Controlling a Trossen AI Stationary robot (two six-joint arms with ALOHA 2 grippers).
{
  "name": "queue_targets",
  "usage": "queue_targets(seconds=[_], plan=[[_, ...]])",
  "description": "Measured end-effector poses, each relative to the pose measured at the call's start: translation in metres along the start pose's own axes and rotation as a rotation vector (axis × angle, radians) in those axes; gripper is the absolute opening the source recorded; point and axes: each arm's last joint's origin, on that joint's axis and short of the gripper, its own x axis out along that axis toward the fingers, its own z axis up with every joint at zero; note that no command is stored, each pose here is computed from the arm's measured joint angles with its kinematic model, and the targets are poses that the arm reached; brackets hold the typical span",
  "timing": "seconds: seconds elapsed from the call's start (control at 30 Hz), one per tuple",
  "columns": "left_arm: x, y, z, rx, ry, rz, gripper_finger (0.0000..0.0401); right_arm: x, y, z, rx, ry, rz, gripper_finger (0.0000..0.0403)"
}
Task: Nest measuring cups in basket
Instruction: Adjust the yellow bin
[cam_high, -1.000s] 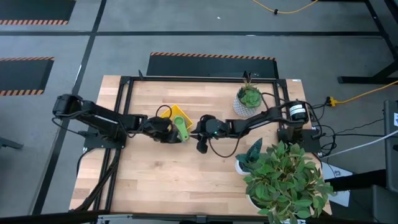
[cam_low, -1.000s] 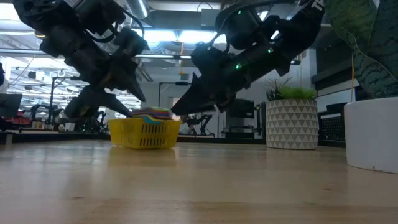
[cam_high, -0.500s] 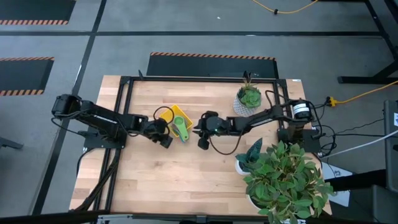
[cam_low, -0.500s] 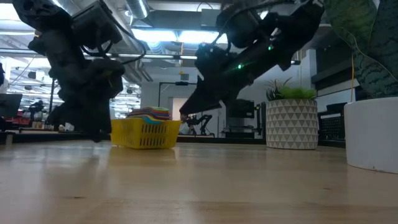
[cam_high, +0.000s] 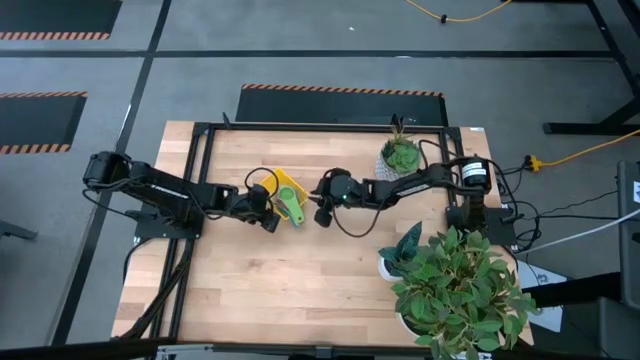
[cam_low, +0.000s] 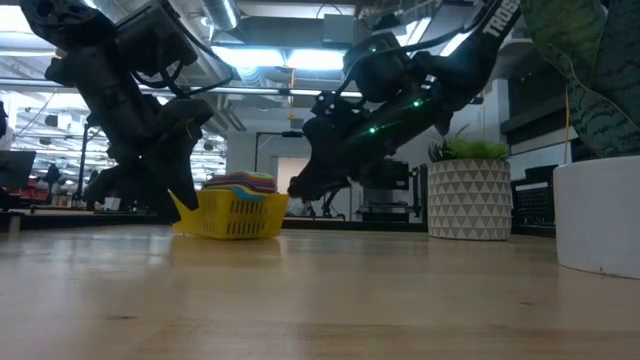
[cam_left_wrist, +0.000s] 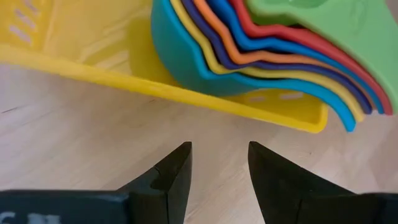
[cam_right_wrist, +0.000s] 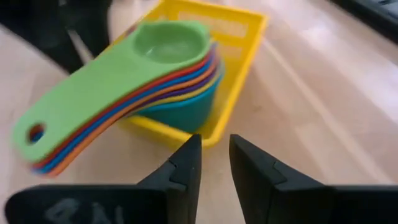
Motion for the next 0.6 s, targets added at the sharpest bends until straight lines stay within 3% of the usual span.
queue_targets(seconds=[0.33, 0.6], plan=[[0.000, 0.000, -0.001, 0.002, 0.016, -0.007, 0.0150, 0.004, -0.033, 0.006, 0.049, -0.026, -0.072, 0.0087], [-0.002, -0.009, -0.014, 0.054, 0.078, -0.064, 0.0150, 0.005, -0.034, 0.006, 0.051, -0.014, -0.005, 0.0087]])
